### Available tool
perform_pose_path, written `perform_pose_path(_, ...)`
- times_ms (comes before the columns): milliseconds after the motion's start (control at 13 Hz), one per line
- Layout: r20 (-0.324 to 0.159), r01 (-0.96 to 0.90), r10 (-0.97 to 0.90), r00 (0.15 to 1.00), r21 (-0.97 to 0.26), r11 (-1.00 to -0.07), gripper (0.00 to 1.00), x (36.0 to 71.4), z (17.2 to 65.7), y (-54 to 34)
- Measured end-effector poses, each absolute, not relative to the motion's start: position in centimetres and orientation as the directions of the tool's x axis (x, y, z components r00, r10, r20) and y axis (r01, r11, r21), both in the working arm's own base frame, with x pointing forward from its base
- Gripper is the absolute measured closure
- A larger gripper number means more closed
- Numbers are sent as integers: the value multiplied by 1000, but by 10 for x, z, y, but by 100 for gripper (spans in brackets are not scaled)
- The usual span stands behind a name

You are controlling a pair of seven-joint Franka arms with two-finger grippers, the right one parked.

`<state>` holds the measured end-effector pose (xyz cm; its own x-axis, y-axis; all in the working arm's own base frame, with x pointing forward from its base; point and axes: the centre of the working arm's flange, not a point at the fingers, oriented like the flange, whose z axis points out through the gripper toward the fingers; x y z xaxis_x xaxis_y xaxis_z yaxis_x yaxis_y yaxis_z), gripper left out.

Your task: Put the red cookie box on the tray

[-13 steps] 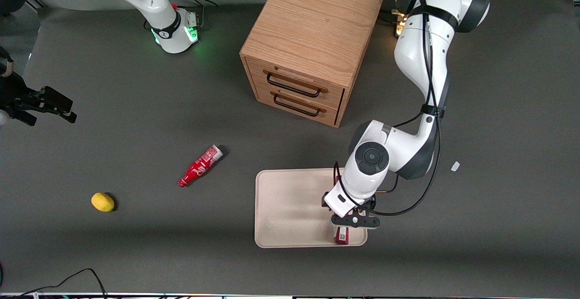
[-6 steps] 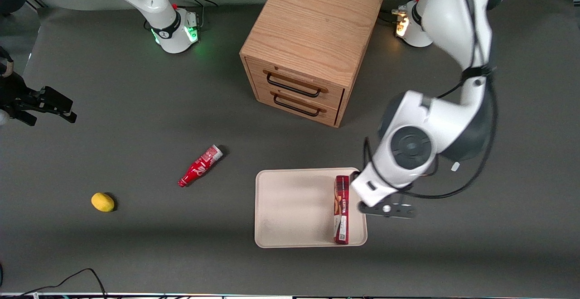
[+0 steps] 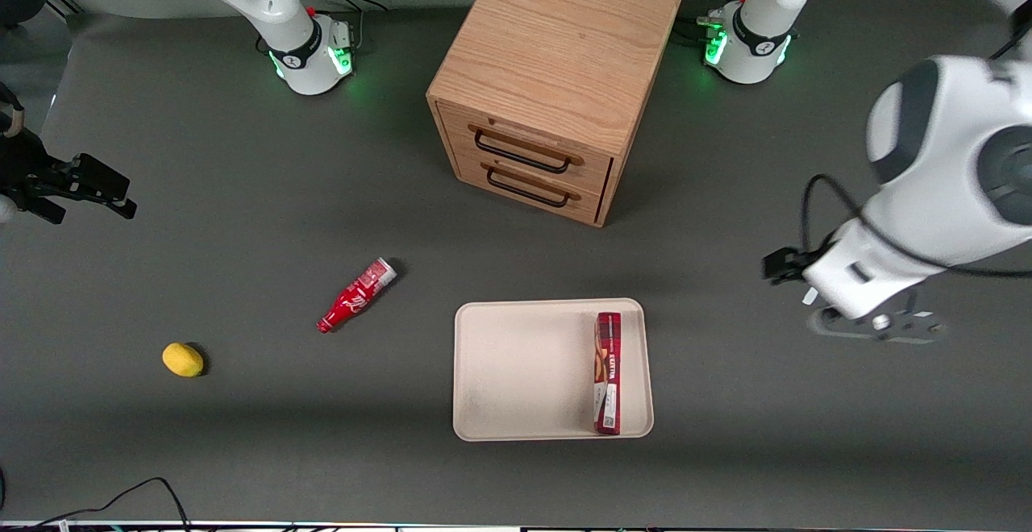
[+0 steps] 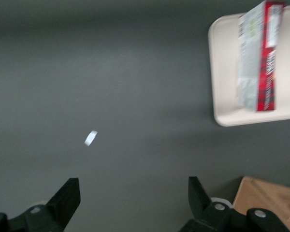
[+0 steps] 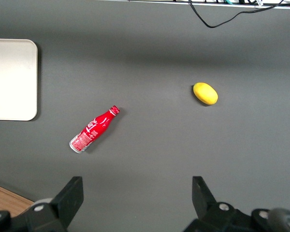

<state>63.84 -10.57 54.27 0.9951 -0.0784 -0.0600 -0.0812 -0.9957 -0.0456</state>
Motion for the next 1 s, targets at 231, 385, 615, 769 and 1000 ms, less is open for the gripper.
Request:
perform_pose_path(231,-70,-43,-39,997,-65,-997,0,591,574,-49)
perform_pose_path(385,-67,-21,-17,998,-62,-998,0,570,591,-6)
perform_pose_path(615,-70,28,32,997,-56,-998,0,548,615,36)
perform_pose_path(769,-64,34,37,997,-50,-998,0,542,622,49)
perform_pose_path(1000,-63,18,20,998,-37,-999,0,542,623,39)
